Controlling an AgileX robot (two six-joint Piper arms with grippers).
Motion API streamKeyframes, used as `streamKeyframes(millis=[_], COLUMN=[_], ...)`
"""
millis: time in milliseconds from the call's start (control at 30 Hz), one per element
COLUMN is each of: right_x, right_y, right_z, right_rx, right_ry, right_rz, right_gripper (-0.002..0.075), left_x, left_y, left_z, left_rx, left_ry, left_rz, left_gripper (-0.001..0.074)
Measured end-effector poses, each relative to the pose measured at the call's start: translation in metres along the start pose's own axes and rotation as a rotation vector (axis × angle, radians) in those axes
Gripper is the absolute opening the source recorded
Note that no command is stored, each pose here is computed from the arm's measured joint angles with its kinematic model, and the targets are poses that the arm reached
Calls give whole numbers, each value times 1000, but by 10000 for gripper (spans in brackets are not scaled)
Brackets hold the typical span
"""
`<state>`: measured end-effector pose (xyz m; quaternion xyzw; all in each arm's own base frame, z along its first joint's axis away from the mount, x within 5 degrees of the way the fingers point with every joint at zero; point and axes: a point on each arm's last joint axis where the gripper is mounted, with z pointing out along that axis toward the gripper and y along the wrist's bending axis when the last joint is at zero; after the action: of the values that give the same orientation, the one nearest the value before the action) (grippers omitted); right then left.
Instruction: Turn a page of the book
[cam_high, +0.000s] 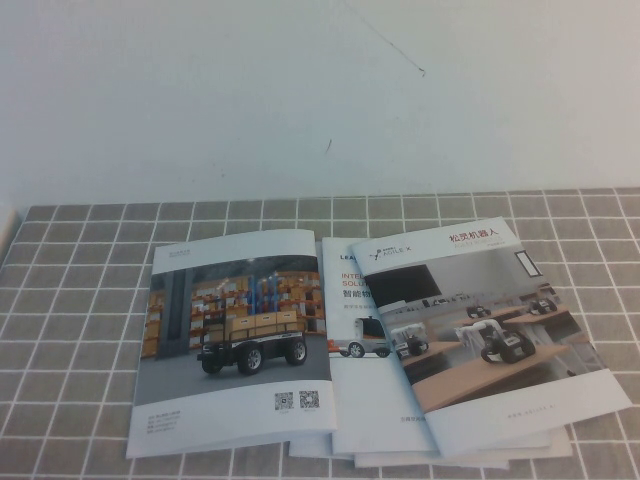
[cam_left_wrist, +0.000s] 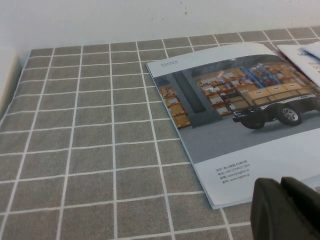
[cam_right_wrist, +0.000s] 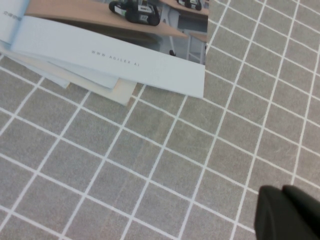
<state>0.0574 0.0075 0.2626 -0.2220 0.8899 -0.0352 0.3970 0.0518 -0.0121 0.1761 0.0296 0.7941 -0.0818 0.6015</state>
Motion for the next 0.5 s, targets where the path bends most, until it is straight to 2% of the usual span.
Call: streamKeyframes(millis=[500], right_x=[0], right_y=[0], right_z=[0], right_rx=[0], right_ry=[0], right_rz=[0], right_gripper=[-3], left_x=[0], left_y=[4], left_z=[0], left_rx=[-42], left_ry=[4], left_rz=[-6], left_gripper=[-4])
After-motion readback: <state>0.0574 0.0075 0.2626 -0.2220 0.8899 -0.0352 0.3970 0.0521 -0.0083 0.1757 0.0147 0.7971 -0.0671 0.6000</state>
